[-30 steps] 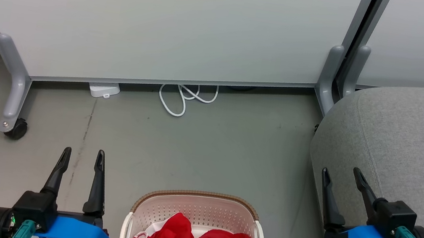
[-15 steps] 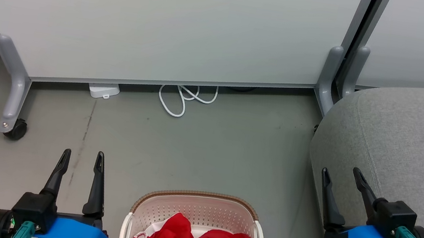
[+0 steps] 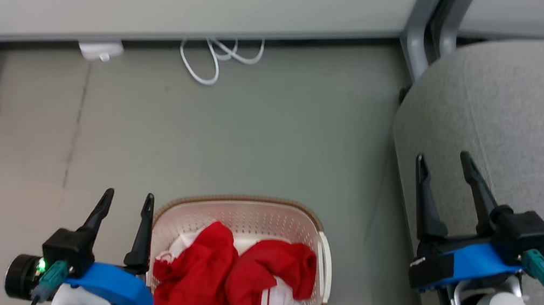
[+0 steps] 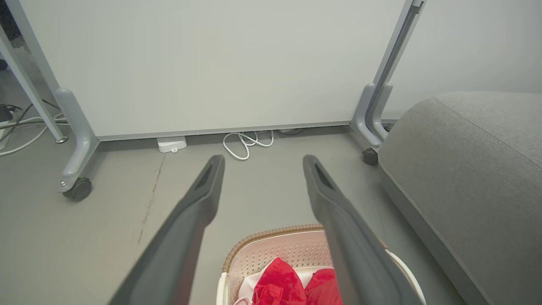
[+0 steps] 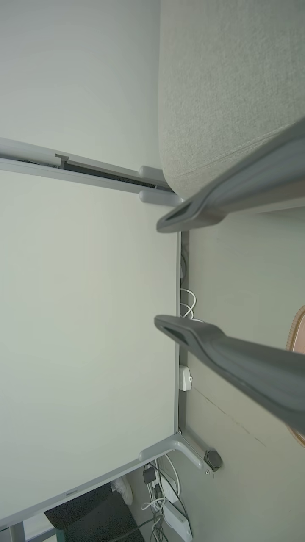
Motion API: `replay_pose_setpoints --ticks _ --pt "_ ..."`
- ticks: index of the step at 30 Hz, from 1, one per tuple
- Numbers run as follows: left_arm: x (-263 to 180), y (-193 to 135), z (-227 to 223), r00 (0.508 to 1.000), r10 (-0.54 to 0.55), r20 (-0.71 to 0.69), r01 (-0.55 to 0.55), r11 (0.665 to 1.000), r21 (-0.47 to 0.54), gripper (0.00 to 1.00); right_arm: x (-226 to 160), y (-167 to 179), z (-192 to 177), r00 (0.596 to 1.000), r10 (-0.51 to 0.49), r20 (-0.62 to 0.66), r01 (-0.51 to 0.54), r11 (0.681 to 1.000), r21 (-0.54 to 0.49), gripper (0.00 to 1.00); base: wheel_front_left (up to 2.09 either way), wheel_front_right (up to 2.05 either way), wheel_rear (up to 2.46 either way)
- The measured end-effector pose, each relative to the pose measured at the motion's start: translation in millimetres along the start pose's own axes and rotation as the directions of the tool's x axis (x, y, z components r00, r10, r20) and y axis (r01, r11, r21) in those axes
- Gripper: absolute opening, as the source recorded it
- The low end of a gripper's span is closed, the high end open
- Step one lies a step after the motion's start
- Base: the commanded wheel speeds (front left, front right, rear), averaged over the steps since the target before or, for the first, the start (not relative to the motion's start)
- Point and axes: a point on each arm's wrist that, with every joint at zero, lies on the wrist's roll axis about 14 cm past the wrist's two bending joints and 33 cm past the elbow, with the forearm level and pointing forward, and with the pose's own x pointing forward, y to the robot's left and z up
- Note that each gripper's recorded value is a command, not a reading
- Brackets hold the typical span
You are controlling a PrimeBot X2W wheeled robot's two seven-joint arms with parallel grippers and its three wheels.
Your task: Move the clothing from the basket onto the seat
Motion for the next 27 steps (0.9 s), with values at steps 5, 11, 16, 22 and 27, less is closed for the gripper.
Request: replay_pose_setpoints --ticks 5,11,16,22,27 --pt "28.3 -7.2 -50.2 0.985 -0.062 -0.164 0.062 0.998 -0.002 1.0 21.0 -8.8 -11.8 1.0 -0.01 -0.005 0.01 1.0 -0.004 1.0 0.0 0.0 0.0" --pt "54.1 -13.1 -116.9 0.921 -0.12 -0.371 0.125 0.992 -0.012 1.0 38.9 -15.8 -46.8 0.998 -0.014 -0.057 0.015 1.0 0.012 1.0 0.0 0.0 0.0" --pt "67.0 -16.6 -170.5 0.83 -0.161 -0.533 0.189 0.982 -0.002 1.0 46.3 -24.7 -79.5 0.994 -0.028 -0.108 0.03 0.999 0.016 1.0 0.0 0.0 0.0" --pt "67.8 -17.0 -227.7 0.698 -0.186 -0.691 0.258 0.966 0.0 1.0 53.1 -33.0 -109.7 0.988 -0.04 -0.149 0.045 0.999 0.03 1.0 0.0 0.0 0.0" --pt "71.5 -20.7 -259.5 0.632 -0.208 -0.746 0.276 0.961 -0.034 1.0 50.3 -42.6 -133.2 0.98 -0.061 -0.191 0.069 0.997 0.038 1.0 0.0 0.0 0.0"
